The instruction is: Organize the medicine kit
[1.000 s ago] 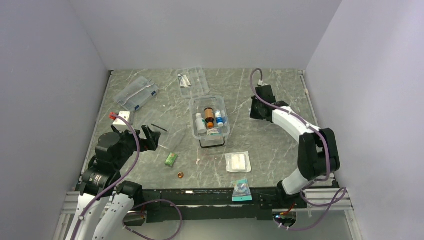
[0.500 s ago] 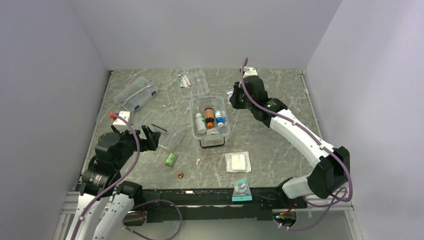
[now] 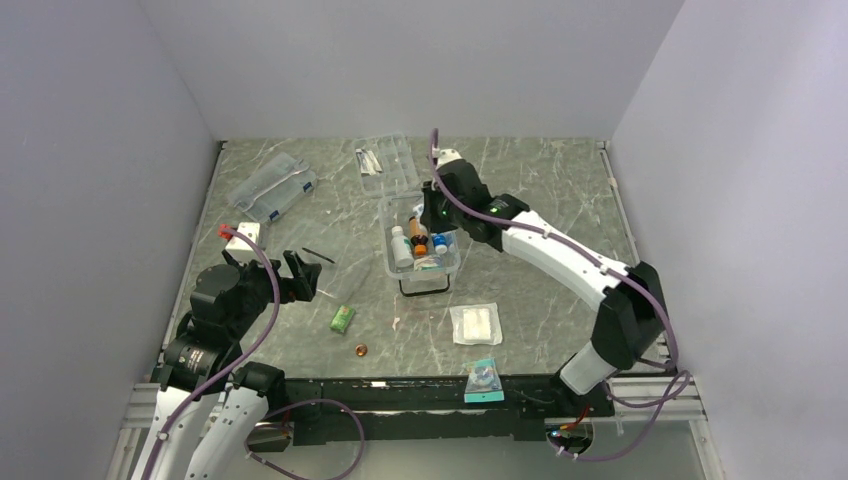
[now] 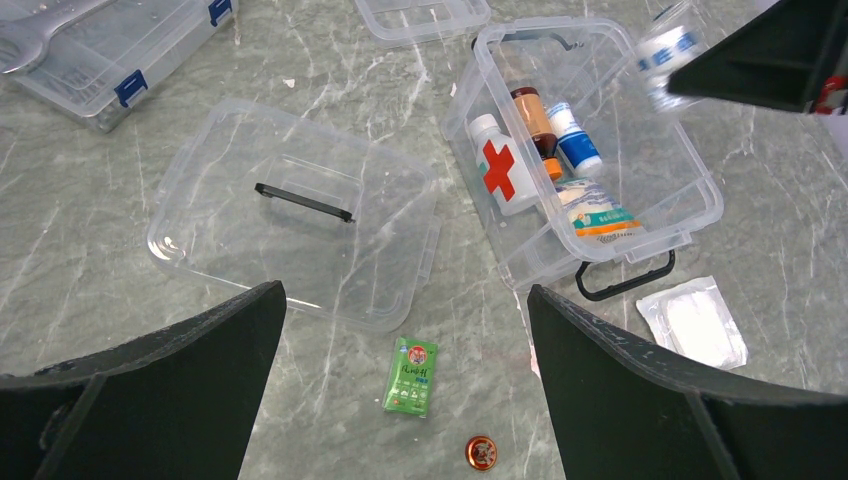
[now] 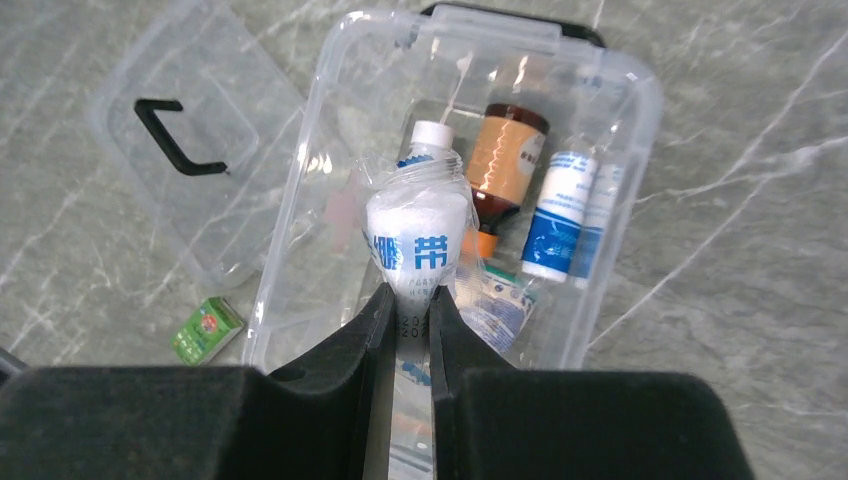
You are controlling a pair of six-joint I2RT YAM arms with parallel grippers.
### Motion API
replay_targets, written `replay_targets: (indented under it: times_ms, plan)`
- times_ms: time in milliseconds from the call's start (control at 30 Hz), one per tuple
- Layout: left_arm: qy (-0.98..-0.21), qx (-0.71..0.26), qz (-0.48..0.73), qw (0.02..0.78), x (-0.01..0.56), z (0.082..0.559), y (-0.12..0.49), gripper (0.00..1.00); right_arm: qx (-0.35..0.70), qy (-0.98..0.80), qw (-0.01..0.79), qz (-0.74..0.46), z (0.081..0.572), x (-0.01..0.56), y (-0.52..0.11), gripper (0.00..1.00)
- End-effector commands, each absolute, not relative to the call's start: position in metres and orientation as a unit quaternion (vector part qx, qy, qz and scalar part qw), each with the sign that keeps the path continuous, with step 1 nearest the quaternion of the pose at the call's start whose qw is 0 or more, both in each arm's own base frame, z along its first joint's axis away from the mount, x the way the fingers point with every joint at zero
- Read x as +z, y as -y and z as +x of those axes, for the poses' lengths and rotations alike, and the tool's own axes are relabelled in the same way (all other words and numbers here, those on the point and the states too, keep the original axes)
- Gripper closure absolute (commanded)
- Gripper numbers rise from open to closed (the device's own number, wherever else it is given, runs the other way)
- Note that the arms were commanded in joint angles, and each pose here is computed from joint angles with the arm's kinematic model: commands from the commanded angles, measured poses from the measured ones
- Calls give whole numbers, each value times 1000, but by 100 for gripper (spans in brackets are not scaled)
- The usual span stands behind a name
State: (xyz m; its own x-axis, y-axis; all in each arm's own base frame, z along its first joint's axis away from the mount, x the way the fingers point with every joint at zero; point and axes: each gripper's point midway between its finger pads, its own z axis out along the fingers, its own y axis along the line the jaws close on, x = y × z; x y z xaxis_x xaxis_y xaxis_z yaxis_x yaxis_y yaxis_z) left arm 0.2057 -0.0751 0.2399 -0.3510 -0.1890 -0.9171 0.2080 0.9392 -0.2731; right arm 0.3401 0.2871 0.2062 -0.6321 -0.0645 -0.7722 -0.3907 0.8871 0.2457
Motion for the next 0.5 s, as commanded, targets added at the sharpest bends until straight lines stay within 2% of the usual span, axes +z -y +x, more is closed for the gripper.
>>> replay_targets:
  times_ms: [0, 467]
  plan:
    - [-788, -183, 8, 588, 256, 208, 77, 1, 221, -879, 405, -120, 347, 209, -310, 88]
    - [-789, -178, 5, 588, 255, 208, 75, 2, 183, -909, 355, -121, 390, 145, -346, 85]
